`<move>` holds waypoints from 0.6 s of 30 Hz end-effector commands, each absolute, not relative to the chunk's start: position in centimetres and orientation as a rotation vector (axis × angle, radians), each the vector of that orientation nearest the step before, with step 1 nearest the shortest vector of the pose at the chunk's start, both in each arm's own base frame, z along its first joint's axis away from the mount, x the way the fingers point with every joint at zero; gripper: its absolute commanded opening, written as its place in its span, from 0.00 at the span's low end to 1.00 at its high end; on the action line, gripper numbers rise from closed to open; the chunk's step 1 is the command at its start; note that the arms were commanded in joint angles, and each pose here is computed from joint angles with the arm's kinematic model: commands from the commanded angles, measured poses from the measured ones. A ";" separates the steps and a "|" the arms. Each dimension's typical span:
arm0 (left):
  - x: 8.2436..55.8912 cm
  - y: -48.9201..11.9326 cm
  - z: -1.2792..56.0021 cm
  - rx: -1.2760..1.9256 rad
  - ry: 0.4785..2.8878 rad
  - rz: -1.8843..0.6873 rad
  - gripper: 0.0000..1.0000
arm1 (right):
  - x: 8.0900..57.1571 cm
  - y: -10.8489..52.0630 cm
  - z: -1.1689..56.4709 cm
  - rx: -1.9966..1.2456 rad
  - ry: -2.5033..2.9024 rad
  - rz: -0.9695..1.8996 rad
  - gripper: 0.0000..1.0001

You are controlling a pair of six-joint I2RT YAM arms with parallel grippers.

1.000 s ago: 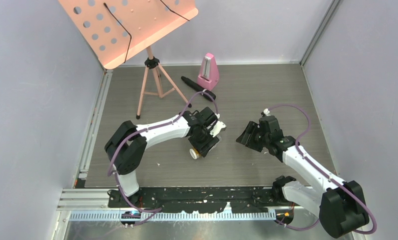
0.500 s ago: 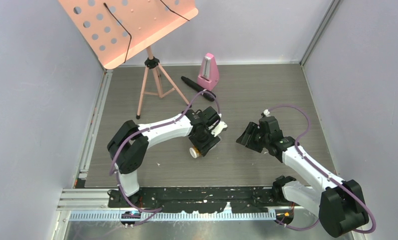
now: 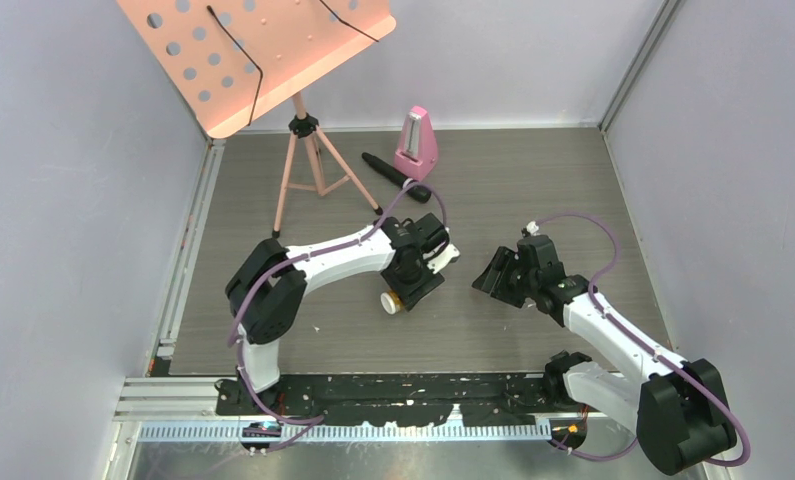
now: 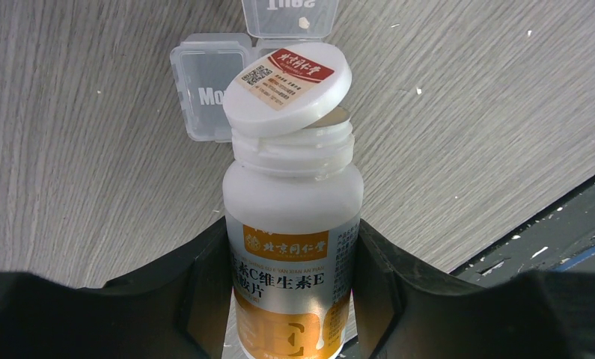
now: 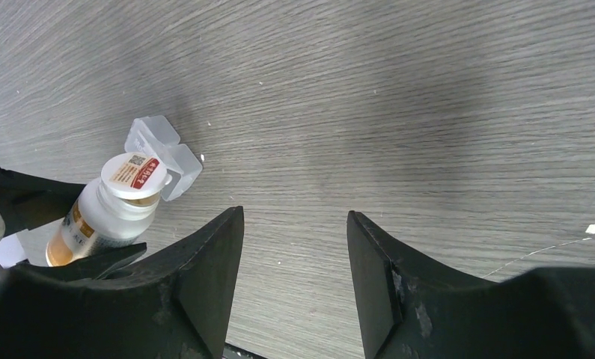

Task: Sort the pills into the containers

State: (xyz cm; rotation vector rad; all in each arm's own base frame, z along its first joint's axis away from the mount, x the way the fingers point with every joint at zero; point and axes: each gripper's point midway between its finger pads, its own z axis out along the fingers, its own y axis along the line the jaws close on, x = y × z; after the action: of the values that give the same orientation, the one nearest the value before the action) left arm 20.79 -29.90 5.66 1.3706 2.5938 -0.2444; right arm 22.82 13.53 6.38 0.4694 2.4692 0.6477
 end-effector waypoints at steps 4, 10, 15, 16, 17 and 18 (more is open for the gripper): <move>21.0 -29.8 6.4 1.405 2.585 -0.177 0.00 | 23.3 13.6 6.9 0.481 2.435 0.666 0.60; 20.9 -29.7 6.4 1.413 2.586 -0.153 0.00 | 23.3 13.6 6.9 0.482 2.433 0.673 0.60; 20.9 -29.8 6.5 1.418 2.587 -0.148 0.00 | 23.2 13.6 6.7 0.480 2.437 0.675 0.60; 20.9 -29.8 6.5 1.420 2.590 -0.147 0.00 | 23.2 13.7 6.7 0.481 2.439 0.676 0.60; 20.8 -29.9 6.5 1.422 2.591 -0.146 0.00 | 23.2 13.7 6.7 0.482 2.438 0.678 0.60; 20.8 -29.9 6.6 1.423 2.592 -0.144 0.00 | 23.1 13.7 6.6 0.480 2.439 0.681 0.60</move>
State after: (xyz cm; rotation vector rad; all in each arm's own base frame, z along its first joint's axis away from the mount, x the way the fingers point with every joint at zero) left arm 20.47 -29.29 5.55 1.4059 2.6195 -0.1524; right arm 22.57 13.50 5.98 0.4721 2.4769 0.6505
